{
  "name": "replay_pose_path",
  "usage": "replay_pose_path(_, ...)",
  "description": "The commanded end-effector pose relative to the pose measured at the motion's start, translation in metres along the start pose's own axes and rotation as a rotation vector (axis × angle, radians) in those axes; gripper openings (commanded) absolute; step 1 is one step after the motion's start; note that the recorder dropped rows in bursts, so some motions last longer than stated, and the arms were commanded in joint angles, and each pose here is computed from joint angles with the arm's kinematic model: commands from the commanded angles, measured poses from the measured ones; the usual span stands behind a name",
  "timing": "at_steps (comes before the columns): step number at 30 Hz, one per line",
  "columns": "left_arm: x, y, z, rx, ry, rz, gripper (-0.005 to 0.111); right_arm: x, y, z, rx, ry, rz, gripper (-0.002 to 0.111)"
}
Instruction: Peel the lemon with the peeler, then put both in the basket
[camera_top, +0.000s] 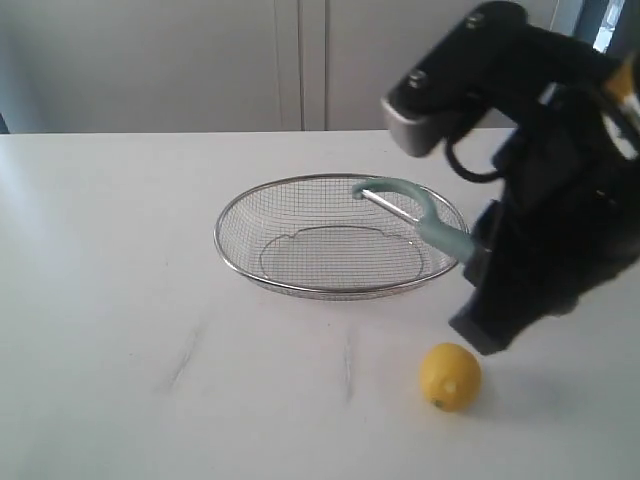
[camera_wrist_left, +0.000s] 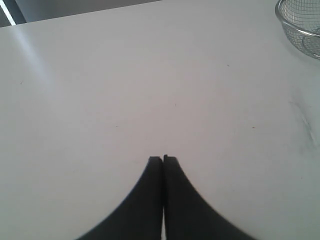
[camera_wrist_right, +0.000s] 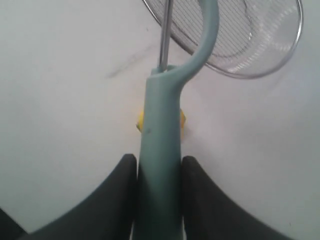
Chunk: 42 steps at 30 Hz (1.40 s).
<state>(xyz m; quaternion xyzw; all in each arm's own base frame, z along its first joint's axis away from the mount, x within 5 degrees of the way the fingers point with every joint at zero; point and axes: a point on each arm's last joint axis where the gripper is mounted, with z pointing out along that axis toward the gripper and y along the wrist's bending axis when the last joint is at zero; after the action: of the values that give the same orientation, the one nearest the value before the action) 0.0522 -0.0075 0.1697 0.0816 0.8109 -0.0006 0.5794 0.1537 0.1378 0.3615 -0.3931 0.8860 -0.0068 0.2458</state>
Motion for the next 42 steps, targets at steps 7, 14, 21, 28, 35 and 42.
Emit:
replay_pose_path(7,0.001,-0.001,0.0,0.007,-0.002,-0.007,0.0,0.062,-0.041,0.02,0.098,0.017,0.226,0.0)
replay_pose_path(14,0.001,-0.001,0.0,0.007,-0.002,-0.007,0.0,0.08,-0.074,0.071,-0.119,0.073,0.372,0.0)
replay_pose_path(21,0.001,-0.001,0.0,0.007,-0.002,-0.007,0.0,0.071,-0.076,0.094,-0.334,-0.007,0.281,0.0)
replay_pose_path(28,0.001,-0.001,0.0,0.007,-0.002,-0.007,0.0,0.066,-0.088,0.1,-0.226,-0.072,0.287,0.0)
replay_pose_path(35,0.001,-0.001,0.0,0.007,-0.002,-0.007,0.0,0.065,-0.088,0.1,-0.221,-0.077,0.289,0.0)
replay_pose_path(42,0.001,-0.001,0.0,0.007,-0.002,-0.007,0.0,0.065,-0.088,0.1,-0.221,-0.077,0.289,0.0)
